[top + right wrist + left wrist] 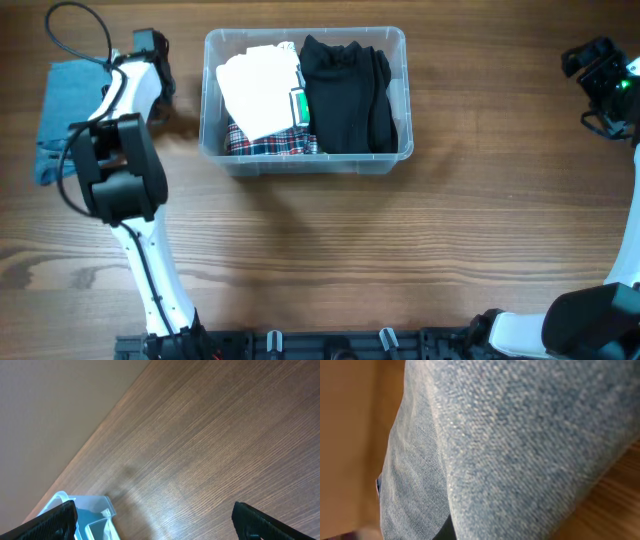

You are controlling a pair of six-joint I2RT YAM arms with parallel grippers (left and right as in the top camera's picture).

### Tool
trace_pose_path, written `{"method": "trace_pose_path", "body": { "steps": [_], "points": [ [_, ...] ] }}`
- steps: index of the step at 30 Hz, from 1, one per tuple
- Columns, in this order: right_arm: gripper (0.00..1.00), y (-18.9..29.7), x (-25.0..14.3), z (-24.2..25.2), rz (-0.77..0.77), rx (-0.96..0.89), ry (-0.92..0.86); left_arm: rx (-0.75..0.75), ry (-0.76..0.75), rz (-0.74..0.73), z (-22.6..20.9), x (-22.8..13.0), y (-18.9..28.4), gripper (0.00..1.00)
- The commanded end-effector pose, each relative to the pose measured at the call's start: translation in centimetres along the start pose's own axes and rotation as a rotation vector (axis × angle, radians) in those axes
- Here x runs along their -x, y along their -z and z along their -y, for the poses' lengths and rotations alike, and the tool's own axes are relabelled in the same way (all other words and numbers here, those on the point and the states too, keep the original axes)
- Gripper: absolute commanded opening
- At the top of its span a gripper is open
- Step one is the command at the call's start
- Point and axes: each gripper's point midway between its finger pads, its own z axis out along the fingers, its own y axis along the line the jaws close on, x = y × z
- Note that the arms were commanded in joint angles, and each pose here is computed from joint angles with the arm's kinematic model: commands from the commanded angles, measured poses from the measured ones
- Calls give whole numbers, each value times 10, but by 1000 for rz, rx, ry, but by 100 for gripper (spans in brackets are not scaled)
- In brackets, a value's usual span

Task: Pack container
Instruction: 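Grasp the folded blue denim cloth with the left gripper, then lift the denim cloth and carry it over the bin's right half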

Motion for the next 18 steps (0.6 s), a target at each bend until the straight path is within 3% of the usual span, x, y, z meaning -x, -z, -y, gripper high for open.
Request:
{"method": "trace_pose_path", "body": {
  "steps": [1, 7, 14, 18],
  "points": [
    [100, -5, -1, 3, -8, -11, -9, -411, 149, 57, 11, 22, 89, 4],
    [100, -5, -1, 3, -8, -10, -9, -811, 192, 147, -34, 19, 217, 4],
    [100, -5, -1, 3, -8, -10, -10, -984, 239, 316, -100, 3, 308, 4],
    [100, -5, -1, 3, -8, -10, -9, -1198, 204, 381, -110, -13, 363, 4]
  ]
}}
